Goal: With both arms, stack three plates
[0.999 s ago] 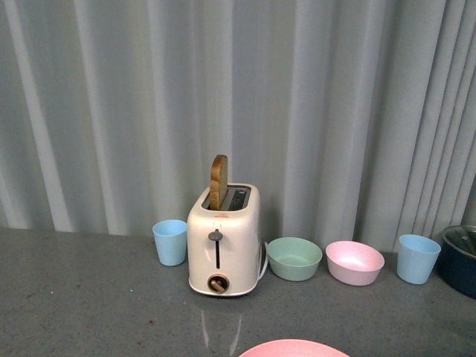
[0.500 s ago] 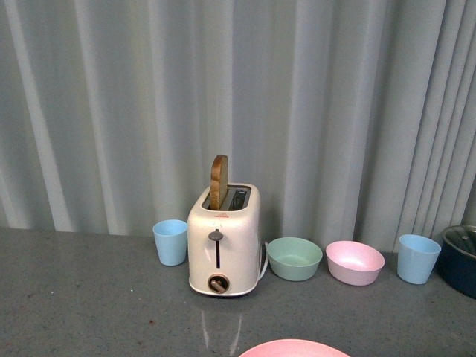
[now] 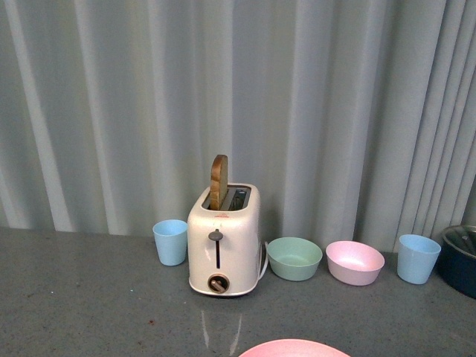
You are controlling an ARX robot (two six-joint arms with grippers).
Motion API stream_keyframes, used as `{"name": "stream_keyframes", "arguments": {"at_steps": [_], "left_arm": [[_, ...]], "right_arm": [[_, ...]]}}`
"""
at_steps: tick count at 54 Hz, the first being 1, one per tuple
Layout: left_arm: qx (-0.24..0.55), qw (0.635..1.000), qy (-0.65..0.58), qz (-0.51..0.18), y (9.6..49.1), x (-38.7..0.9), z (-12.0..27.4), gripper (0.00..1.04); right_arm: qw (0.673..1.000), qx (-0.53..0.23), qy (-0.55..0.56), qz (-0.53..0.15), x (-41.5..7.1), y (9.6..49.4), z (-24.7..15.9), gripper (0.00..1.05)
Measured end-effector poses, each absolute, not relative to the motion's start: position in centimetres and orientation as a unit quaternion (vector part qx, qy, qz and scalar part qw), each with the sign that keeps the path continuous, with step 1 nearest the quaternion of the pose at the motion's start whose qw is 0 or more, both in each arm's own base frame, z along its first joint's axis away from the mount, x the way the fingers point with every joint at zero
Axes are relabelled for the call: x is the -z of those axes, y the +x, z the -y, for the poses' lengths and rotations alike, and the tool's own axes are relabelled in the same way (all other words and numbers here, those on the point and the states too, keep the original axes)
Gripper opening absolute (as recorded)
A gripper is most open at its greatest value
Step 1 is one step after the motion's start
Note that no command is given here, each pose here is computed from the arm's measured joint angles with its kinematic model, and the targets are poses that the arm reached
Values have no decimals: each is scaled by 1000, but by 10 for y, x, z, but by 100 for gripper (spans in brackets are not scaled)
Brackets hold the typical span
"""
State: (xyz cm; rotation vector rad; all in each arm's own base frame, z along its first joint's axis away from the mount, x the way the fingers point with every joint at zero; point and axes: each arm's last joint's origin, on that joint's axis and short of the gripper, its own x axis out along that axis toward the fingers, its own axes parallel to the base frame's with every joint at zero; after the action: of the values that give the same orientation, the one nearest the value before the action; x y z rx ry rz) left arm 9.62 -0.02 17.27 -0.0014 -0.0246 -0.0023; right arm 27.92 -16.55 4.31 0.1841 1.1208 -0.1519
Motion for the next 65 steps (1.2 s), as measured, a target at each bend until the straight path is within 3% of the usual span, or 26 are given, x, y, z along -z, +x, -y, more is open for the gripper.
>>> {"name": "stream_keyframes", "arguments": {"at_steps": [18, 25, 41, 55, 65], "left_arm": [[1, 1000, -1, 12, 96, -173, 0, 98], [1, 1000, -1, 12, 96, -173, 0, 98], [1, 1000, -1, 12, 96, -173, 0, 98], [1, 1000, -1, 12, 96, -173, 0, 98], [1, 1000, -1, 12, 96, -173, 0, 98]], "right_arm": [[842, 73, 86, -527, -42, 278, 168, 17], [846, 72, 95, -519, -44, 278, 170, 4], [858, 76, 87, -501, -64, 277, 172, 3], [913, 89, 47, -396, -154, 282, 179, 3], [953, 36, 32, -300, -213, 288, 145, 3]]}}
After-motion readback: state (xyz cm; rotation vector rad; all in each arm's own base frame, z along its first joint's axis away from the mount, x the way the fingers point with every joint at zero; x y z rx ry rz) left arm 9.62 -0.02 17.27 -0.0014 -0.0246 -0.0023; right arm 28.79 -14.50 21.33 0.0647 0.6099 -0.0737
